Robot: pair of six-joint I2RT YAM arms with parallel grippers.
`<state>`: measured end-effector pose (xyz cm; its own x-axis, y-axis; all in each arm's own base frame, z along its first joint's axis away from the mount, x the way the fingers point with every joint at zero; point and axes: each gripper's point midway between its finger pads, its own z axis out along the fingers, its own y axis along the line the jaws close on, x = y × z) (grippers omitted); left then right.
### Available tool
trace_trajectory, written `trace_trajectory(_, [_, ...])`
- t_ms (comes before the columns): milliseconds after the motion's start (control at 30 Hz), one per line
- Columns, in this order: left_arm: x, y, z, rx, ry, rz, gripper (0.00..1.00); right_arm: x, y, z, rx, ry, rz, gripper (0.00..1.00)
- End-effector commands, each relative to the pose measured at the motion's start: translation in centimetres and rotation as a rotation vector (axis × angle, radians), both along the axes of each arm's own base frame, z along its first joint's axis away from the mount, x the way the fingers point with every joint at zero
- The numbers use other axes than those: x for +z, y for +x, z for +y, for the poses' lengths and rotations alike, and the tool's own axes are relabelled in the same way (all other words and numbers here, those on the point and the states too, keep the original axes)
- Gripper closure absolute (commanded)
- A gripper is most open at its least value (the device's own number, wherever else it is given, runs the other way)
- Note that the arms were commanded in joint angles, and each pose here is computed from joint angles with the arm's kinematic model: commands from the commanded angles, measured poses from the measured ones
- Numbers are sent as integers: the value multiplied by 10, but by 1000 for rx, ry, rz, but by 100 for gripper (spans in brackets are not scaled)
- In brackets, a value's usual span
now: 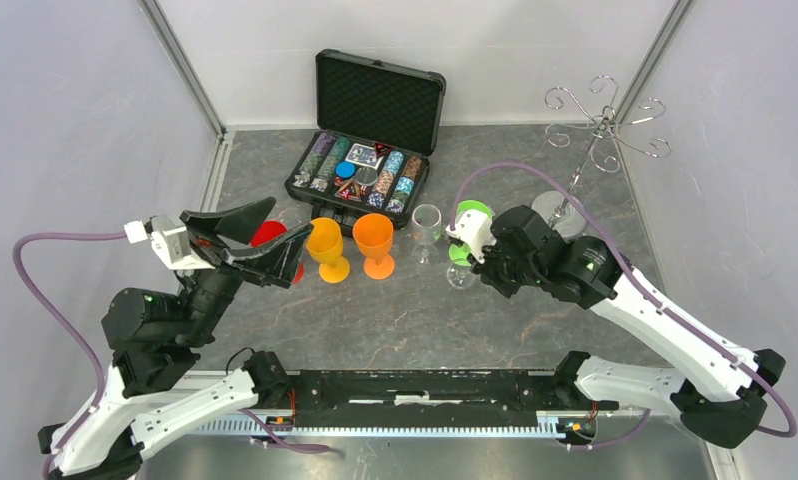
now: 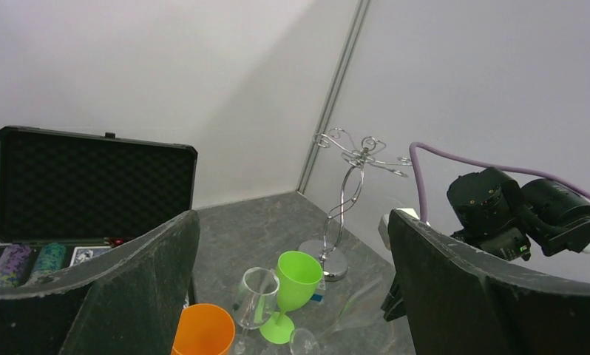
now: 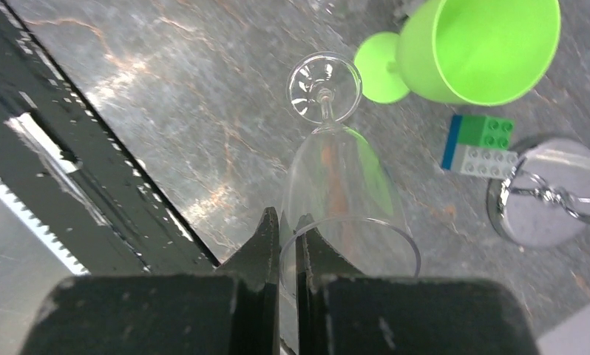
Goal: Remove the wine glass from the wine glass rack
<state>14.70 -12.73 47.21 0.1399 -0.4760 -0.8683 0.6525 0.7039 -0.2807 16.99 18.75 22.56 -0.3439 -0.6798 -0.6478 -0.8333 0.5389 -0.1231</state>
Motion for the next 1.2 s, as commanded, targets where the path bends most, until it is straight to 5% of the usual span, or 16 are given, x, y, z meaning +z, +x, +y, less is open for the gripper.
trace_trajectory(0, [-10, 10, 0, 55, 39, 4, 0, -1, 17, -23, -116, -106, -72, 100])
trace_trajectory(467, [-22, 17, 8, 110, 37, 30, 0, -37, 46, -62, -319, -316, -69, 100])
trace_trajectory(1067, [-26, 17, 22, 160, 12, 3, 0, -35, 70, -75, -415, -280, -58, 85])
trace_trajectory(1167, [-26, 17, 22, 163, 8, 3, 0, -29, 70, -70, -397, -243, -59, 100])
